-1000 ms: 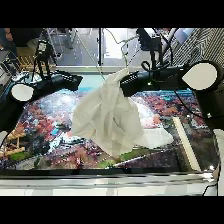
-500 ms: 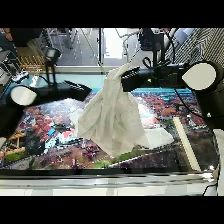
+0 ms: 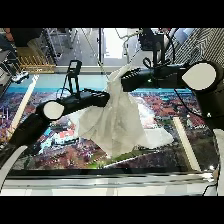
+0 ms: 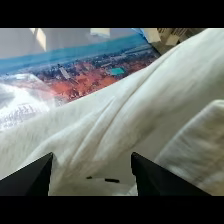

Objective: Fold the clothes and pants, and hang the long-sleeved shirts on hangers.

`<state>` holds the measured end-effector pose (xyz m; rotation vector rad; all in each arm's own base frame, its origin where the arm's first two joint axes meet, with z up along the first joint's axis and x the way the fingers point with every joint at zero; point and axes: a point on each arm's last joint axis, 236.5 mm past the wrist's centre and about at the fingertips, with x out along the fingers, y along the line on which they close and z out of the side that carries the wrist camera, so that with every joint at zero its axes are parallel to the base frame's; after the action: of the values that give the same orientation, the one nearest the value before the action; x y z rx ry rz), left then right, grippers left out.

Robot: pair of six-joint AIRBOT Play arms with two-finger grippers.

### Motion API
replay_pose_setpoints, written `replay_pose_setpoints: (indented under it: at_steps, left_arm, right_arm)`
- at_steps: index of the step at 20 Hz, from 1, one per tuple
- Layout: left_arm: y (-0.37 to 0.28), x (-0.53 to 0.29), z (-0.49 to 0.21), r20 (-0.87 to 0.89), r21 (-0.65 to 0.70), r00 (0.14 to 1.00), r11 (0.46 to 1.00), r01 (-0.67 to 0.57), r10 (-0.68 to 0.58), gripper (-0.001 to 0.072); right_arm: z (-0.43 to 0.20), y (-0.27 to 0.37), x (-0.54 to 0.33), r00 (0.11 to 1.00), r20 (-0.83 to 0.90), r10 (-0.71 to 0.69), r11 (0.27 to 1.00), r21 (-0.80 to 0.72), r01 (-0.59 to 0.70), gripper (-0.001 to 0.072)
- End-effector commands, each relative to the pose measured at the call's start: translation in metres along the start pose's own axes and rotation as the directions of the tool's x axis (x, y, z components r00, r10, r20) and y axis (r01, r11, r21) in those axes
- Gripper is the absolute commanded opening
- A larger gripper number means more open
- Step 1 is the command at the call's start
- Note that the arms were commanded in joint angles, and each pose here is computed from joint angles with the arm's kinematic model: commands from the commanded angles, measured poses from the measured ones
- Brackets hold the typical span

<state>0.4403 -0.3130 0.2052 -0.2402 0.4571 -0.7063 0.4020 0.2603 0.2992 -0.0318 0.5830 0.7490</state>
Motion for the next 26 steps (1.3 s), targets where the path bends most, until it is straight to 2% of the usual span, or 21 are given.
replay_pose_setpoints:
  at_steps: [1, 5, 7, 12, 13, 14, 18, 19, 20, 21, 23, 26]
  left_arm:
    - [0.017, 0.023, 0.002, 0.069, -0.056, 0.996, 0.997, -0.046, 0.050, 0.0506]
    - [0.046, 0.033, 0.028, 0.215, -0.203, 0.968, 0.976, -0.084, 0.129, 0.0499]
    - [0.058, 0.027, 0.035, 0.232, -0.209, 0.961, 0.972, -0.102, 0.151, 0.0465]
    - [0.102, 0.009, 0.027, 0.140, -0.199, 0.968, 0.964, -0.178, 0.208, 0.0462]
    - [0.111, 0.004, 0.026, 0.120, -0.190, 0.968, 0.962, -0.197, 0.222, 0.0467]
    - [0.120, 0.000, 0.025, 0.109, -0.193, 0.966, 0.958, -0.211, 0.235, 0.0501]
    - [0.138, -0.013, 0.028, 0.097, -0.201, 0.960, 0.950, -0.238, 0.262, 0.0500]
    - [0.136, -0.014, 0.030, 0.102, -0.191, 0.960, 0.952, -0.238, 0.260, 0.0449]
    - [0.135, -0.015, 0.032, 0.110, -0.168, 0.960, 0.956, -0.238, 0.259, 0.0341]
    - [0.134, -0.017, 0.036, 0.123, -0.150, 0.958, 0.959, -0.240, 0.259, 0.0276]
    - [0.132, -0.021, 0.046, 0.158, -0.103, 0.952, 0.963, -0.248, 0.262, 0.0020]
    - [0.133, -0.027, 0.060, 0.187, -0.037, 0.946, 0.964, -0.263, 0.266, 0.0014]
  right_arm:
    - [0.001, 0.003, 0.000, 1.000, 0.002, 0.013, 1.000, 0.005, -0.013, 0.0031]
    - [0.000, 0.003, 0.000, 1.000, 0.001, 0.013, 1.000, 0.006, -0.013, 0.0031]
    - [0.000, 0.002, 0.000, 1.000, 0.001, 0.009, 1.000, 0.005, -0.009, 0.0031]
    - [-0.003, -0.013, 0.000, 0.999, -0.011, -0.054, 0.999, -0.004, 0.053, 0.0030]
    - [-0.003, -0.015, 0.000, 0.998, -0.013, -0.065, 0.998, -0.005, 0.065, 0.0030]
    - [-0.003, -0.016, 0.000, 0.998, -0.013, -0.068, 0.998, -0.007, 0.068, 0.0030]
    - [-0.003, -0.016, 0.000, 0.998, -0.014, -0.067, 0.998, -0.007, 0.067, 0.0030]
    - [-0.004, -0.016, 0.000, 0.998, -0.018, -0.066, 0.998, -0.010, 0.066, 0.0030]
    - [-0.006, -0.015, 0.000, 0.998, -0.025, -0.065, 0.998, -0.017, 0.064, 0.0030]
    - [-0.009, -0.015, 0.000, 0.997, -0.040, -0.061, 0.998, -0.034, 0.060, 0.0030]
    - [-0.018, -0.013, 0.000, 0.996, -0.075, -0.056, 0.996, -0.069, 0.051, 0.0030]
    - [-0.033, -0.012, -0.002, 0.989, -0.141, -0.049, 0.988, -0.151, 0.028, 0.0030]
